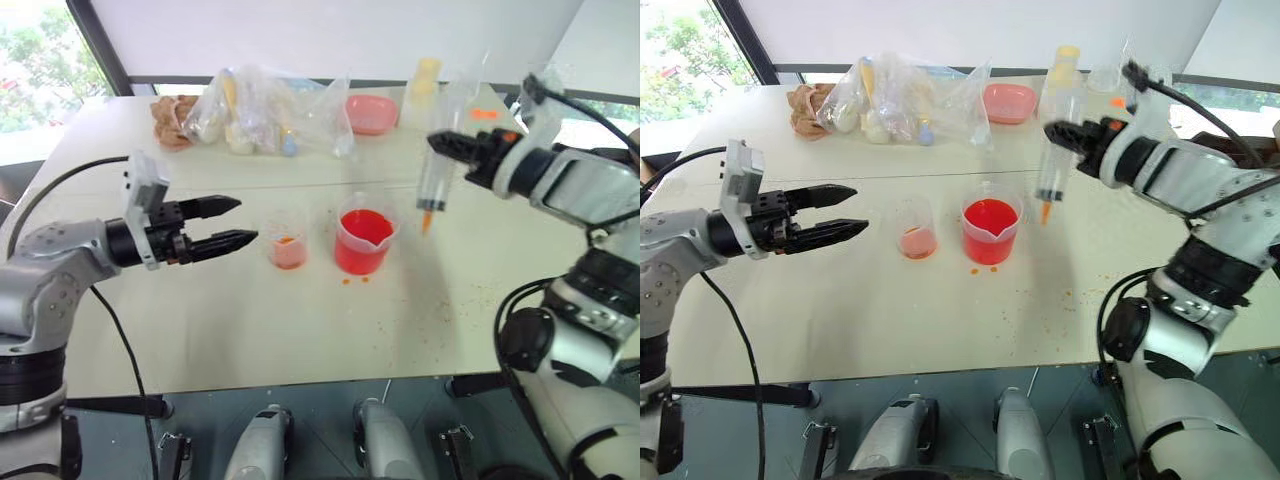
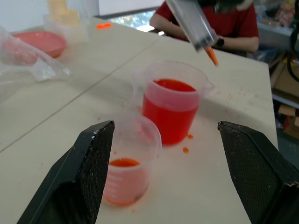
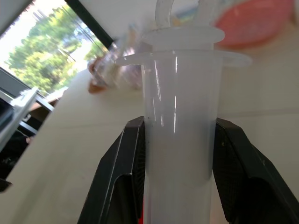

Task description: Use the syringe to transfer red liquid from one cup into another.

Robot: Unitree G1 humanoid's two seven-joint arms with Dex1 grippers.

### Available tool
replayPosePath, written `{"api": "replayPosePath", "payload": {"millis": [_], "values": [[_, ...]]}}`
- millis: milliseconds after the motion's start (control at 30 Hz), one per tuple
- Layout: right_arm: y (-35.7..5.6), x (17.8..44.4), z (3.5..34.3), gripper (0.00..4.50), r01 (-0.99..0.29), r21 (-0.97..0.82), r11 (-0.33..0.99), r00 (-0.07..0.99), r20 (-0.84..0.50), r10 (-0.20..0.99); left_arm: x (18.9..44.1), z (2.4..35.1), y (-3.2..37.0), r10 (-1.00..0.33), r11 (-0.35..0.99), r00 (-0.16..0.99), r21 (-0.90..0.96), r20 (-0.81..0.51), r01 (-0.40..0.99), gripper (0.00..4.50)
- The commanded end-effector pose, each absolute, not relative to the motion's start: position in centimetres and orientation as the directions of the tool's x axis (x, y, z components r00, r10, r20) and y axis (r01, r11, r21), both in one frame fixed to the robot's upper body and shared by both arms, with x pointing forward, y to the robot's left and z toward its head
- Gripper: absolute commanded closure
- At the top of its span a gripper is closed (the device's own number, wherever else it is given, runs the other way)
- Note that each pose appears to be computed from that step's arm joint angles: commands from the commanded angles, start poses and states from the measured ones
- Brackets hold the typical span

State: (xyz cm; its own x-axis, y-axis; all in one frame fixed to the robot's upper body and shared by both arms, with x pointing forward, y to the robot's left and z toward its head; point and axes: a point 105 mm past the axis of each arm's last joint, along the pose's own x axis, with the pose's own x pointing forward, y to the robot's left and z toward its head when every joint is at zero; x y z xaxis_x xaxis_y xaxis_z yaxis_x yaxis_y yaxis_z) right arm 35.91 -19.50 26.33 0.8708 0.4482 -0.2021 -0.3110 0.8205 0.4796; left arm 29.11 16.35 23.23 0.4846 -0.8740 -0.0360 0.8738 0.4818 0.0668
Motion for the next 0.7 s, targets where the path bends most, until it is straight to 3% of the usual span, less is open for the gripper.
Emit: {"api": "replayPosePath", "payload": {"millis": [33, 300, 533, 700], "values": [[-21.2, 35.5, 24.4, 3.03, -0.264, 0.521, 0.812, 0.848, -0.275, 0.453, 28.3, 22.9, 15.6, -0.878, 0.47, 0.476, 0.091, -0.051, 0.878, 0.83], [-22.4, 35.1, 17.5, 3.03, -0.073, 0.605, 0.793, 0.779, -0.462, 0.424, 26.6, 19.9, 15.3, -0.87, 0.459, 0.462, 0.063, -0.172, 0.886, 0.83], [-21.7, 35.0, 14.5, 3.03, -0.008, 0.638, 0.77, 0.733, -0.521, 0.438, 26.1, 19.3, 14.8, -0.871, 0.452, 0.454, 0.055, -0.19, 0.89, 0.83], [-21.7, 35.1, 13.6, 0.62, 0.009, 0.596, 0.803, 0.724, -0.558, 0.406, 26.4, 19.5, 14.5, -0.871, 0.454, 0.457, 0.059, -0.179, 0.889, 0.79]]}}
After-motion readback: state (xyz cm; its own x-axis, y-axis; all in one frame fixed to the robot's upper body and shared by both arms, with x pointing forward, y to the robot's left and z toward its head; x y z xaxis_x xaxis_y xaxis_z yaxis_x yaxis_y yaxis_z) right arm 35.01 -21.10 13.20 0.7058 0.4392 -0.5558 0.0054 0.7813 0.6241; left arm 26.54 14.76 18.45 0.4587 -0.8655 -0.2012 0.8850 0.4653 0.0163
